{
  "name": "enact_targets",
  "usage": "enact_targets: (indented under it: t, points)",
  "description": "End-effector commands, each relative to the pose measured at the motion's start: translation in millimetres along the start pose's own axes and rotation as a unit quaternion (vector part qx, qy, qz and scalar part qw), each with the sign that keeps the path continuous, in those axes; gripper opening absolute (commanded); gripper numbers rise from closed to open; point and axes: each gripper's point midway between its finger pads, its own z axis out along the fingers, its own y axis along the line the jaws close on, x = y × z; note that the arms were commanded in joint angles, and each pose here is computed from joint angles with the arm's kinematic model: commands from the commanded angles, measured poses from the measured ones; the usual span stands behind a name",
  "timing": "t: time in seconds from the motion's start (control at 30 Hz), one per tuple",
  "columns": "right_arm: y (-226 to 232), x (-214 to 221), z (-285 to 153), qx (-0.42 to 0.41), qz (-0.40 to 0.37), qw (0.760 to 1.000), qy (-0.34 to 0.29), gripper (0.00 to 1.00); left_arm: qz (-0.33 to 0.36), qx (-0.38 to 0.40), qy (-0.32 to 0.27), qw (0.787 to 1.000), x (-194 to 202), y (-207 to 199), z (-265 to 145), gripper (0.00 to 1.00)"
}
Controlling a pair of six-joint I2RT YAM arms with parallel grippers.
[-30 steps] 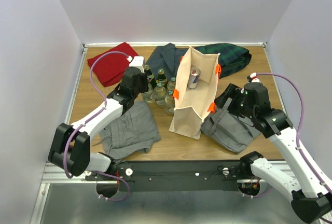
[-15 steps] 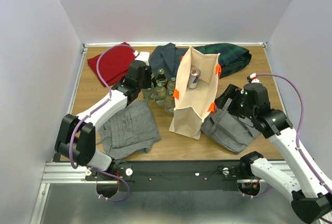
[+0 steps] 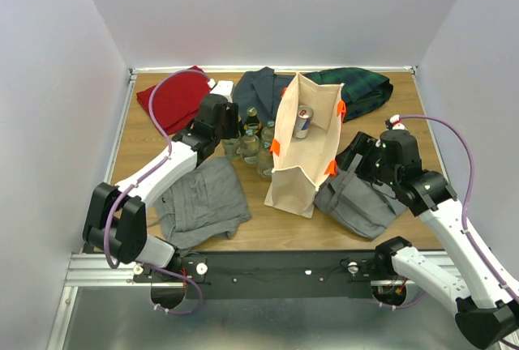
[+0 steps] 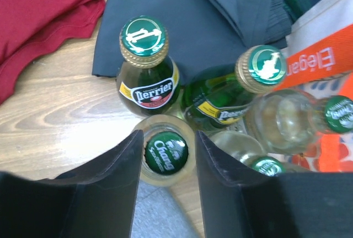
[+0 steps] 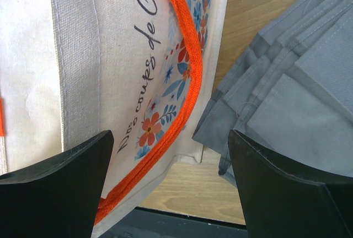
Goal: Take the beverage out of the canvas bag
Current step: Place the drink at the center of the board.
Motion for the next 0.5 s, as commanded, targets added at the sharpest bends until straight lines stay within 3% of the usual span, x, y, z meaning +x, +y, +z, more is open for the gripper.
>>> enact_targets:
  t: [0.0,0.47]
  points:
    - [-1.3,-0.9,3.2,0.004,-0.003,1.000,-0.004,0.93,-0.016,0.024,-0.012,1.000,-8.4,-10.7,-17.2,0.57]
    - [1.0,-4.0,-1.0,-0.001,-0.003,1.000,-0.010,0.93,-0.021,0.028,-0.041,0.999,-36.2,-12.0,-45.8,0.69]
